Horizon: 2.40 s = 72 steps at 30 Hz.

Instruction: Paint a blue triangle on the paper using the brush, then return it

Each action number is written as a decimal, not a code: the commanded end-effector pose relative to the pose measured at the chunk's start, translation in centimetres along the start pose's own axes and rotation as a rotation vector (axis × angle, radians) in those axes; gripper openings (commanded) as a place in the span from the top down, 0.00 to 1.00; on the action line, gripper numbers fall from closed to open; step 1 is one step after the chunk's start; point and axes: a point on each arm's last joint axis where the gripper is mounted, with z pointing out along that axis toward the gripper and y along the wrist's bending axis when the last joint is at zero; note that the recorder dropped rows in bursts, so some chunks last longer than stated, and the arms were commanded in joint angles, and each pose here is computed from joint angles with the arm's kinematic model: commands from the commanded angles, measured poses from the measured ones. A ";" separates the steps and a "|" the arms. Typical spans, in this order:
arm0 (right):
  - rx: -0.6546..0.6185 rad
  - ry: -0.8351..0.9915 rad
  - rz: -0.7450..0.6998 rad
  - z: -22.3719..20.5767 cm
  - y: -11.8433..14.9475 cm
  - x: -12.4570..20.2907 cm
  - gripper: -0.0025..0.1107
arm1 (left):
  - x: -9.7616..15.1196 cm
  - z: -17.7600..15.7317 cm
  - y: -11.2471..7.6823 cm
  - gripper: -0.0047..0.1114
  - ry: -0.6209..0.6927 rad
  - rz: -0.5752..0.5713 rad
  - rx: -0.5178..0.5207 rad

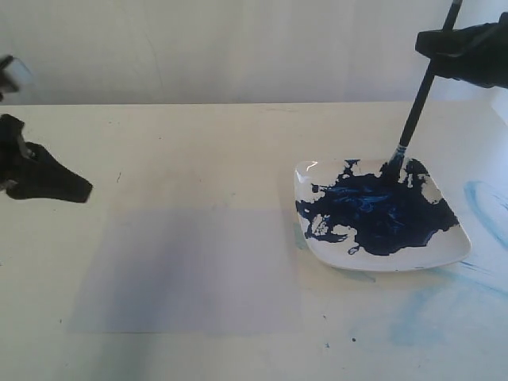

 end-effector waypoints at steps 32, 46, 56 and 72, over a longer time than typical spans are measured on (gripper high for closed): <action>-0.001 -0.010 0.007 -0.3 -0.1 -0.1 0.98 | 4.8 11.4 10.2 0.96 0.358 -0.218 0.098; -0.132 -0.046 -0.035 0.6 2.1 -0.4 0.98 | 5.3 11.5 10.3 0.96 0.397 -0.208 0.104; -0.298 -0.141 -0.018 5.1 9.2 -0.3 0.98 | 5.4 11.5 10.3 0.96 0.412 -0.201 0.108; -0.519 -0.130 -0.073 11.6 18.5 2.5 0.98 | 5.5 11.4 10.2 0.96 0.420 -0.204 0.116</action>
